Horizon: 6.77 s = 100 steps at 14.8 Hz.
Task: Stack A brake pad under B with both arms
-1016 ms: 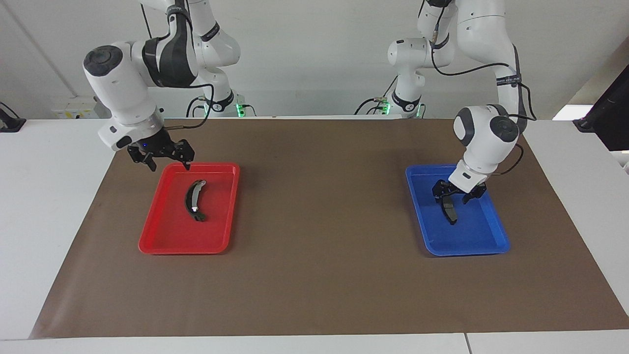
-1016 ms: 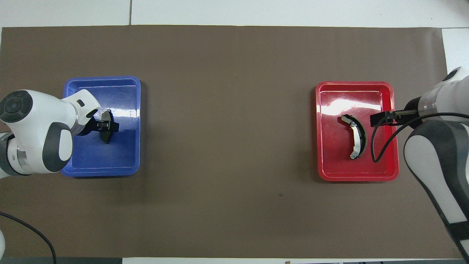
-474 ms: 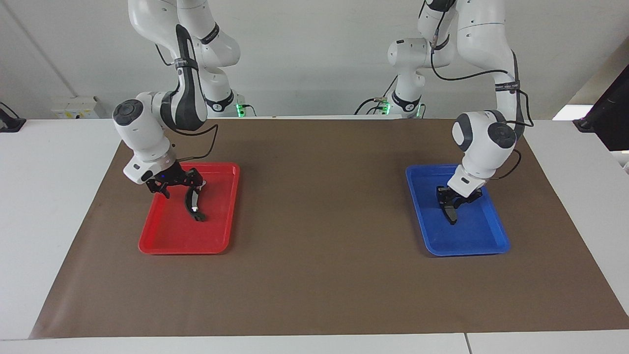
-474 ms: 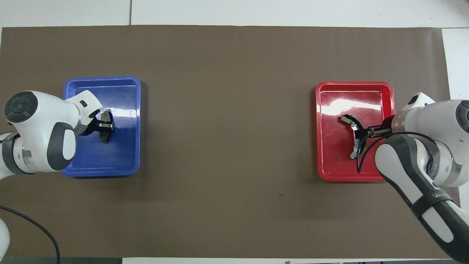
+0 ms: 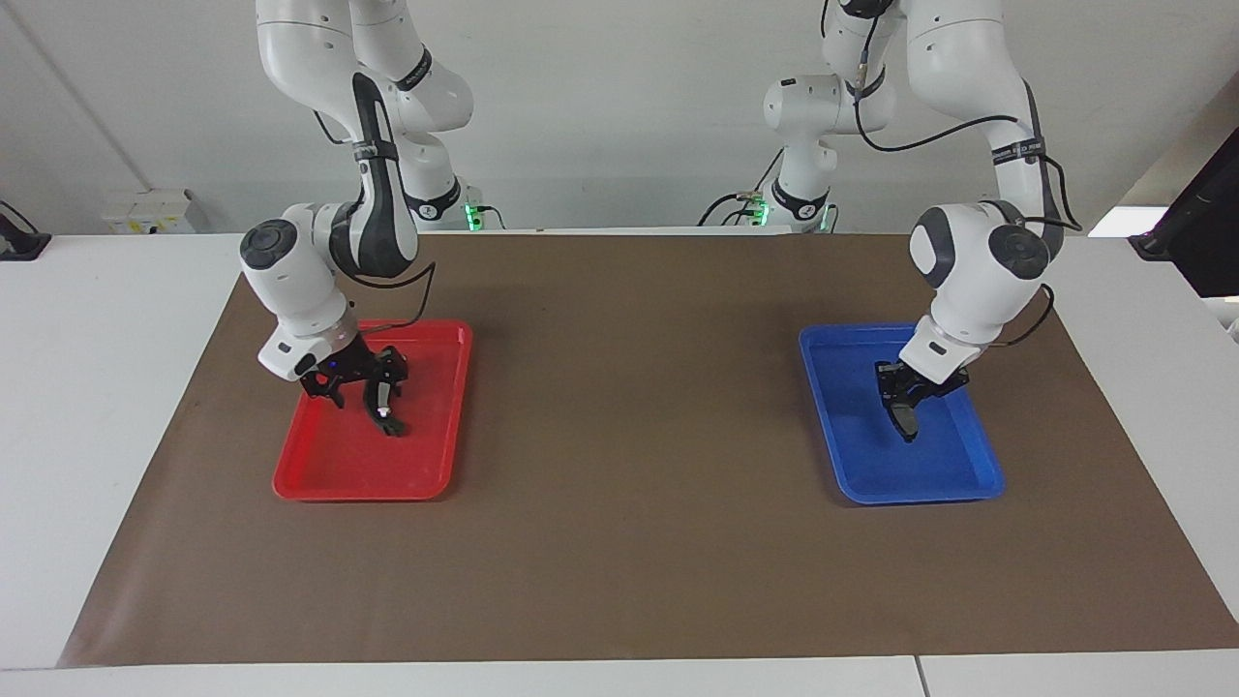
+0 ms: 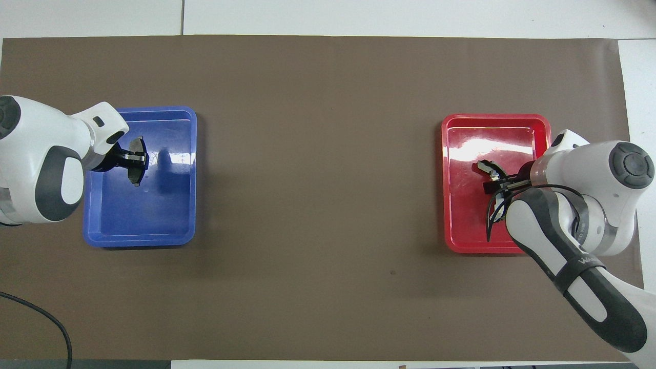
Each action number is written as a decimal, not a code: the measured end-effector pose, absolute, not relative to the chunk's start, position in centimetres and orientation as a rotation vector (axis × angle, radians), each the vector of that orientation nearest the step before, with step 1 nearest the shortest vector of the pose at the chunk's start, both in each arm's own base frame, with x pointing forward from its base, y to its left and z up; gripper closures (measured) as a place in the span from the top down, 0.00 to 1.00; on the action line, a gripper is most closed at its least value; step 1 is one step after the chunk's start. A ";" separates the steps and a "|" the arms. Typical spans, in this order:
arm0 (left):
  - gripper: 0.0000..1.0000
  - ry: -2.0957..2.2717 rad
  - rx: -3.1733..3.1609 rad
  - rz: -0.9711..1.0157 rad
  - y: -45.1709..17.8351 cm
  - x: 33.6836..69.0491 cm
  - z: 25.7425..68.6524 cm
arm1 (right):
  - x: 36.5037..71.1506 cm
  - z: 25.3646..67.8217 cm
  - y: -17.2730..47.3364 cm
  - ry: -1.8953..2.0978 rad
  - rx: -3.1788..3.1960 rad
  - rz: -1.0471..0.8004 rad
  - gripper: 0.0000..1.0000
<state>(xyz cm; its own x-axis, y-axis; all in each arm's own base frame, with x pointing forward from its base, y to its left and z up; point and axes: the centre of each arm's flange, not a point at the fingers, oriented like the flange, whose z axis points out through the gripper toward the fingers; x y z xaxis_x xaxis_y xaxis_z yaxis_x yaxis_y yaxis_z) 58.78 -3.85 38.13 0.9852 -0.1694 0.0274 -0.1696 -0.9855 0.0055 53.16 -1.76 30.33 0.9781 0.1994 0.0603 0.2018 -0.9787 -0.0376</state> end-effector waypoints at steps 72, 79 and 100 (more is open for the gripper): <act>1.00 -0.338 3.097 -0.119 1.4 55.5 60.9 | 55.5 30.6 45.3 0.279 -3.054 -0.134 0.41; 1.00 -0.311 3.101 -0.115 1.7 55.4 61.1 | 55.3 29.9 45.7 0.268 -3.056 -0.136 0.41; 1.00 -0.309 3.101 -0.111 1.7 55.3 61.2 | 60.6 49.3 16.3 0.414 -3.137 -0.135 1.00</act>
